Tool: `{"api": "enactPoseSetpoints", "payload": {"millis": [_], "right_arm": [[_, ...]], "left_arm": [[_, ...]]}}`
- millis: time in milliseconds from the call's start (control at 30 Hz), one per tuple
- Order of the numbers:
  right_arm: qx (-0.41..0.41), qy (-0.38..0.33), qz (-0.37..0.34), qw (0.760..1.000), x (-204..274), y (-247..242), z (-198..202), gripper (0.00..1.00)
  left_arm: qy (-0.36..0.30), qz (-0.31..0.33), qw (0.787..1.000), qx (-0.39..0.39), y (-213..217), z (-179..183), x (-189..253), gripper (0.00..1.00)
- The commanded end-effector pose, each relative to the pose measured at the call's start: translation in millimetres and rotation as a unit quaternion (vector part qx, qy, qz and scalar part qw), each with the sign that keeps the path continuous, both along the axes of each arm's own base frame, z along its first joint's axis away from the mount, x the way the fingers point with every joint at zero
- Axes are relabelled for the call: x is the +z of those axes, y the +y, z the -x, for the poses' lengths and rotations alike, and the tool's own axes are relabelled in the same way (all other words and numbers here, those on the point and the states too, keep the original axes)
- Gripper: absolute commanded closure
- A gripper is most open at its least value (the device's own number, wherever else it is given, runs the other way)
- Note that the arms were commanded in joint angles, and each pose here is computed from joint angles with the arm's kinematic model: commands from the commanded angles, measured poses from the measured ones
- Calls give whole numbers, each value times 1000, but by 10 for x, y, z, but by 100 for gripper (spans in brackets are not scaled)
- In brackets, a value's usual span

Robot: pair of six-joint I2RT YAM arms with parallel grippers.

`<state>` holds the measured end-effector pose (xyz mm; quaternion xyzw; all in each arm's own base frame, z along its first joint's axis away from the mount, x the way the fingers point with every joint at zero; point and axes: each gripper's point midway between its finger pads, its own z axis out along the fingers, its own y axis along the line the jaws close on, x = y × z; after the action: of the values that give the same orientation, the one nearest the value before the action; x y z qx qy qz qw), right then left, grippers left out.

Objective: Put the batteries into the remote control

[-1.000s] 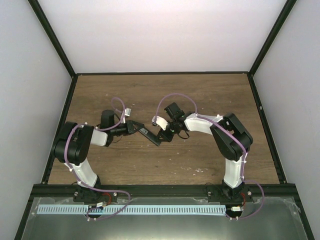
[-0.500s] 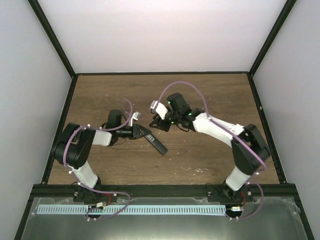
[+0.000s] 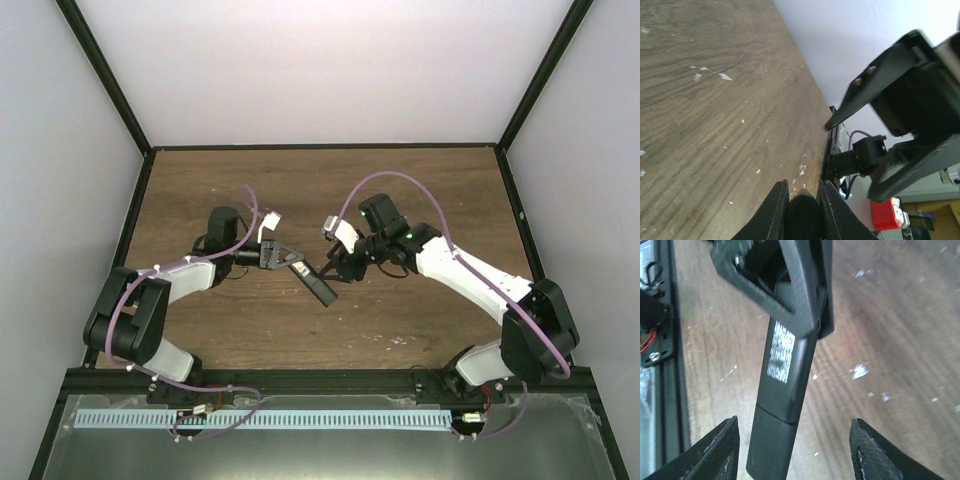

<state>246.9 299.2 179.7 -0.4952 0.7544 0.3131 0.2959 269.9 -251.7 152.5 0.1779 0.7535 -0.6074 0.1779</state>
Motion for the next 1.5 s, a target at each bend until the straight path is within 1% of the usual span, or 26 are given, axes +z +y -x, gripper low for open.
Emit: {"api": "enactPoseSetpoints", "payload": {"millis": [0, 100, 300, 433, 533, 700, 900, 1000, 1367, 1467], "right_arm": [[27, 62, -22, 997, 11, 10, 259, 47], [42, 76, -37, 996, 38, 47, 320, 47], [62, 114, -42, 991, -17, 112, 382, 47], [74, 137, -42, 987, -66, 155, 422, 49], [82, 147, -41, 985, -97, 182, 452, 54], [102, 153, -62, 981, -9, 245, 491, 64], [121, 175, -66, 975, -7, 292, 540, 82], [130, 186, -67, 972, -20, 311, 564, 88], [142, 199, -70, 967, -25, 354, 600, 99], [141, 199, -69, 967, -29, 353, 597, 99]], "left_arm": [[-41, 23, 998, -52, -53, 169, 299, 100], [-54, 33, 996, -68, -68, 245, 408, 100], [-75, 41, 993, -77, -67, 305, 552, 100], [-83, 42, 993, -77, -70, 317, 595, 100], [-88, 42, 992, -79, -77, 320, 613, 100], [-91, 42, 991, -85, -81, 341, 616, 100], [-101, 41, 990, -87, -86, 346, 634, 100], [-108, 39, 990, -86, -83, 351, 651, 100], [-132, 39, 987, -79, -79, 332, 723, 100], [-134, 39, 987, -78, -81, 325, 730, 96]]}}
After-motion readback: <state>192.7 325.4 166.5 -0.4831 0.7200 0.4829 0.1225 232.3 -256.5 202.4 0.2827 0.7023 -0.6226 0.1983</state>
